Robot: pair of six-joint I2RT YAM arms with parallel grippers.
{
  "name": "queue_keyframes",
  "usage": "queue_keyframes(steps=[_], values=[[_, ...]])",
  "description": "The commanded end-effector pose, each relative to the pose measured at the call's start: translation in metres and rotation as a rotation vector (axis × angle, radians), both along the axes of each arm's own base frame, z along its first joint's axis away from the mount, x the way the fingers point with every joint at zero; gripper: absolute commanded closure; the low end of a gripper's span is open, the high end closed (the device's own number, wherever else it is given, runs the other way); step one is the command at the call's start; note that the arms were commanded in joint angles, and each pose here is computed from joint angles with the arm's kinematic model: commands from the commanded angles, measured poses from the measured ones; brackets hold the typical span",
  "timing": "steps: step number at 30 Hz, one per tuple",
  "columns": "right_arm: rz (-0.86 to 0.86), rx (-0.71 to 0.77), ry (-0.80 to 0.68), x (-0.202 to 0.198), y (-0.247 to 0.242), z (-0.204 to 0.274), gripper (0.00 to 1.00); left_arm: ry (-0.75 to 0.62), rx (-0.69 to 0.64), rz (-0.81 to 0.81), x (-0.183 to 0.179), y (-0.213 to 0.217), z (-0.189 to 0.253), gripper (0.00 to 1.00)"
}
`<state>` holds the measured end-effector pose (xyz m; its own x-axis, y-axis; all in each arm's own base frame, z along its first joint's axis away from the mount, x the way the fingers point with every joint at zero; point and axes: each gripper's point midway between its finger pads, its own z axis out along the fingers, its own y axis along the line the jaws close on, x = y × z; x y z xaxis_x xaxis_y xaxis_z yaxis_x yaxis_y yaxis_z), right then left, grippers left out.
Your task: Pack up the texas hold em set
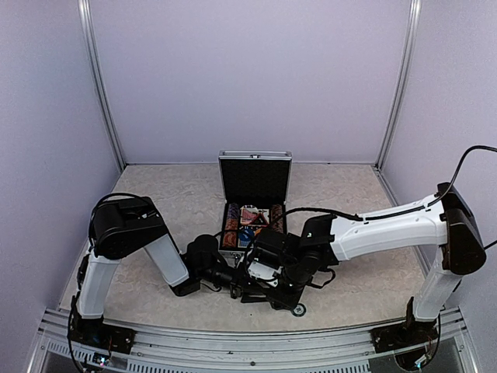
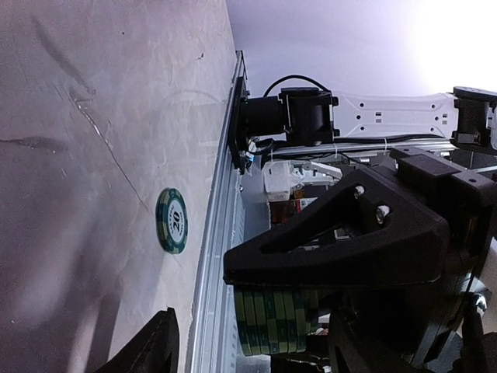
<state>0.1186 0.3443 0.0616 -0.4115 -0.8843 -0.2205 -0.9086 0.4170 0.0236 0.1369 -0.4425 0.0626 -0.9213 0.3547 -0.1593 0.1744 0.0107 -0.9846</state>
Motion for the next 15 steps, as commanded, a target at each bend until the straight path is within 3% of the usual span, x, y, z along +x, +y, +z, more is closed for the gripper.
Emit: queue_keyframes(steps=[1,15], values=[[0.029,-0.025,0.059,-0.01,-0.009,-0.003,1.0,-0.031,-0.027,-0.013,-0.001,-0.001,0.006,0.35],[-0.01,-0.013,0.067,-0.016,-0.022,-0.002,1.0,0.008,0.041,0.123,0.021,0.03,-0.014,0.32]])
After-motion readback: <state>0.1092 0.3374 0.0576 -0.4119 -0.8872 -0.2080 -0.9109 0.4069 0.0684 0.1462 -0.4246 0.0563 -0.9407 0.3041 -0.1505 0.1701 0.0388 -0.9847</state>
